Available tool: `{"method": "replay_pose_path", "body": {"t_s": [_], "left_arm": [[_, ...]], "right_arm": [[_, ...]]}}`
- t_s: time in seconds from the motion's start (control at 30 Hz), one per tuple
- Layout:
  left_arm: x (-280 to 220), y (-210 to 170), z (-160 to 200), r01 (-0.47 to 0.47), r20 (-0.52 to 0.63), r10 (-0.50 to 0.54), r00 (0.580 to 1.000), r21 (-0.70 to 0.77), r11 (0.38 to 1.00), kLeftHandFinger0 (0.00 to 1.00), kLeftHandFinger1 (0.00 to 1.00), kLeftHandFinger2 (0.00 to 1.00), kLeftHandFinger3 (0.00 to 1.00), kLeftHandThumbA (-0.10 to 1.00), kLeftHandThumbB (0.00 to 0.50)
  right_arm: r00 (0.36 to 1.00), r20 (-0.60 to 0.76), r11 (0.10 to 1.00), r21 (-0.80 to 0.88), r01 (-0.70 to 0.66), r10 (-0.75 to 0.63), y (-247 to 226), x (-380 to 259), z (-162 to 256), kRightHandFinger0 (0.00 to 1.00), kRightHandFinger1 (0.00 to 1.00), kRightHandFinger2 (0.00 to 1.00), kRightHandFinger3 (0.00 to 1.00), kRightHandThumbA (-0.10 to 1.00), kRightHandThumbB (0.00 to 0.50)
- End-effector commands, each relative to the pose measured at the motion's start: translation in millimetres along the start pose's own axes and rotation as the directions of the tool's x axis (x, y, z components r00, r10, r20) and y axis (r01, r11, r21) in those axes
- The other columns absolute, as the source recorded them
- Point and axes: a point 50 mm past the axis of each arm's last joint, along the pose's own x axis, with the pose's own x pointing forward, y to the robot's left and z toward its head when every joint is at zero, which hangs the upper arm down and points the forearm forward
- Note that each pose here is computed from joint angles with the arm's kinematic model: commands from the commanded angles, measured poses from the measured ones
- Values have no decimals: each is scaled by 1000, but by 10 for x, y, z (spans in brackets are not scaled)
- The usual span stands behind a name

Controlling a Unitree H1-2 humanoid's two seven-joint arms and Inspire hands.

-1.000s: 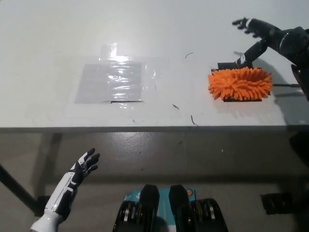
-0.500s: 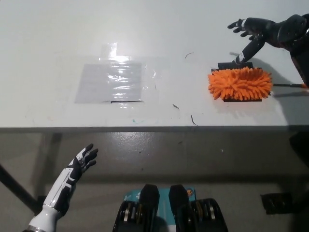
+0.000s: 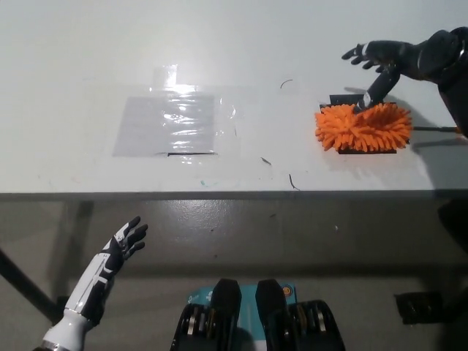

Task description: The robot uses it right hand to pick up an extended orange duster kept in the middle of the desk and presses its handle against the desk to collapse it

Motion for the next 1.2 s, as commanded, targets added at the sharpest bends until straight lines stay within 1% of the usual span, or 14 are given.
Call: {"method": "replay_pose_path", "body": {"t_s": [0.0,0.07,0.3,0.33,0.5,0.57,0.9,0.93,1.0,1.03,1.07,1.1,1.13,1.17], "left_arm": [[63,94,110,9,46,-10,999,20,1000,1000,1000,1000,1000,1000,302],[62,97,110,8,48,-9,999,20,1000,1000,1000,1000,1000,1000,302],[57,99,109,6,50,-7,999,18,1000,1000,1000,1000,1000,1000,302],[58,102,102,6,47,-7,999,12,1000,1000,1000,1000,1000,1000,304],[80,111,119,7,55,-8,998,19,1000,1000,1000,1000,1000,1000,304],[101,113,129,5,61,-7,998,19,1000,1000,1000,1000,1000,1000,304],[134,128,153,5,63,-6,998,19,1000,1000,1000,1000,1000,1000,303],[141,131,157,5,66,-6,998,19,1000,1000,1000,1000,1000,1000,301],[143,133,157,5,67,-6,998,18,1000,1000,1000,1000,1000,1000,298],[152,138,161,3,68,-4,998,19,1000,1000,1000,1000,1000,1000,294],[159,144,164,1,68,-2,998,19,1000,1000,1000,1000,1000,1000,293],[160,146,163,1,68,-2,998,21,1000,1000,1000,1000,1000,1000,291],[164,148,163,0,68,-1,998,21,1000,1000,1000,1000,1000,1000,290],[176,155,161,-2,70,1,998,22,1000,1000,1000,1000,1000,1000,291]], "right_arm": [[997,22,982,-171,79,-77,-272,-87,255,1000,1000,1000,1000,903,478],[997,-14,966,-249,76,-82,-230,-58,251,1000,1000,1000,1000,965,493],[997,-31,951,-304,61,-74,-98,13,217,1000,1000,1000,1000,899,464],[994,-88,935,-354,30,-65,93,101,109,1000,1000,1000,1000,936,500],[993,-102,937,-350,15,-54,179,137,72,1000,1000,1000,1000,968,500],[994,-107,961,-275,6,-37,233,159,75,1000,1000,1000,1000,905,499],[995,-98,969,-242,-37,13,418,219,12,1000,1000,1000,1000,910,500],[997,-73,977,-212,5,-21,459,236,-25,1000,1000,1000,1000,781,468],[997,-65,978,-209,23,-37,466,240,-31,1000,1000,1000,1000,753,481],[987,13,973,-166,157,-157,469,247,-46,850,882,900,871,224,231],[970,59,959,-148,242,-236,467,244,-54,711,787,848,813,80,242],[932,135,920,-162,356,-337,480,230,-85,127,305,455,458,-93,215],[923,137,913,-154,378,-360,474,227,-88,5,279,633,611,-100,175],[905,156,898,-140,417,-396,455,216,-82,0,405,818,843,-100,131]]}}
